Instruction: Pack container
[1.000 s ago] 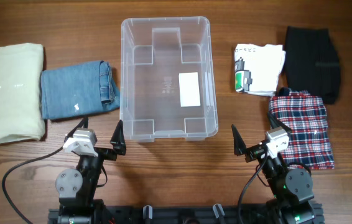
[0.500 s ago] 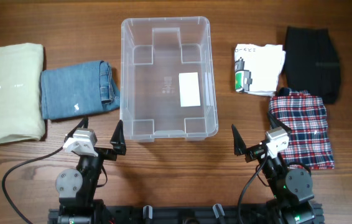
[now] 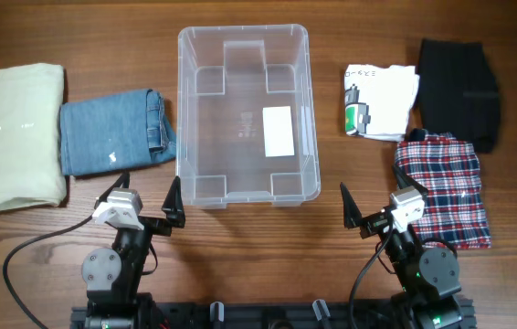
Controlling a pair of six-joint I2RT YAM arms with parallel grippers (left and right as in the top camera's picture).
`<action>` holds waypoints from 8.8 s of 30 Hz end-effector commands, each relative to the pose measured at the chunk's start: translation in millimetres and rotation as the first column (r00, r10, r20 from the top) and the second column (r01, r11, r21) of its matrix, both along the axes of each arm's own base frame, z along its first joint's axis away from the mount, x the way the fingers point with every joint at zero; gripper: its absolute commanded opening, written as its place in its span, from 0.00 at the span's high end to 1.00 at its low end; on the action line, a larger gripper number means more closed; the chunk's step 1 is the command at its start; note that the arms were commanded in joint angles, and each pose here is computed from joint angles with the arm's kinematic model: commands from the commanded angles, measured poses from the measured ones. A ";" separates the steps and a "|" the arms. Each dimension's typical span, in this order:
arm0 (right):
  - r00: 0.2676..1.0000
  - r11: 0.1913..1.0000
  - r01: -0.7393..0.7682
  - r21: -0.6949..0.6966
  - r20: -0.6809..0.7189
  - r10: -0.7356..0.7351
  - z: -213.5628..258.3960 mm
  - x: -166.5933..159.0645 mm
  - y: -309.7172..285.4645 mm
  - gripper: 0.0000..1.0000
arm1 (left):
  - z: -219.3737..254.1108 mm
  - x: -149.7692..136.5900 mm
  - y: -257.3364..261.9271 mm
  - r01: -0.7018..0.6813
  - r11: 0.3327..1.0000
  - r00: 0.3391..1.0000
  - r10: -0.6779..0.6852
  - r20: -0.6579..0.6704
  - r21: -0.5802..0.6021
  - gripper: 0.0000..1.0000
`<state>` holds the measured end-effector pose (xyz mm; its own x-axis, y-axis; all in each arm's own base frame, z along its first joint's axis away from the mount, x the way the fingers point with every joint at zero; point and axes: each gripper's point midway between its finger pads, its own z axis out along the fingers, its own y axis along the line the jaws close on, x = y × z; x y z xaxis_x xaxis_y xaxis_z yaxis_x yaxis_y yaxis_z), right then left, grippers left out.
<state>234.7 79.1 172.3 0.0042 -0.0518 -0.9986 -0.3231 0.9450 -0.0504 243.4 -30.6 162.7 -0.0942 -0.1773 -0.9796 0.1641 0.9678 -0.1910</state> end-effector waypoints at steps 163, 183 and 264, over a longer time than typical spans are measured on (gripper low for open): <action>1.000 1.000 -0.008 0.002 0.010 0.008 2.0 -0.6 1.0 0.00 | -167.5 154.2 378.2 -0.192 0.981 0.466 0.064 -0.882 -0.030 0.96; 1.000 1.000 -0.008 0.002 0.010 0.008 2.0 -0.6 0.9 0.00 | 65.5 222.8 339.7 -0.418 0.895 0.747 0.241 -0.620 -0.156 0.96; 1.000 1.000 -0.008 0.001 0.010 0.008 2.0 -0.6 1.0 0.00 | 9.8 186.8 -239.2 -0.005 0.950 0.510 -0.267 -0.818 -0.314 0.96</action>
<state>234.7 79.1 172.3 0.0042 -0.0518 -0.9986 -0.3231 0.9450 -0.0504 434.9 -258.3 158.2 -0.8856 -0.3395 -0.3170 -0.1467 0.8519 -0.5027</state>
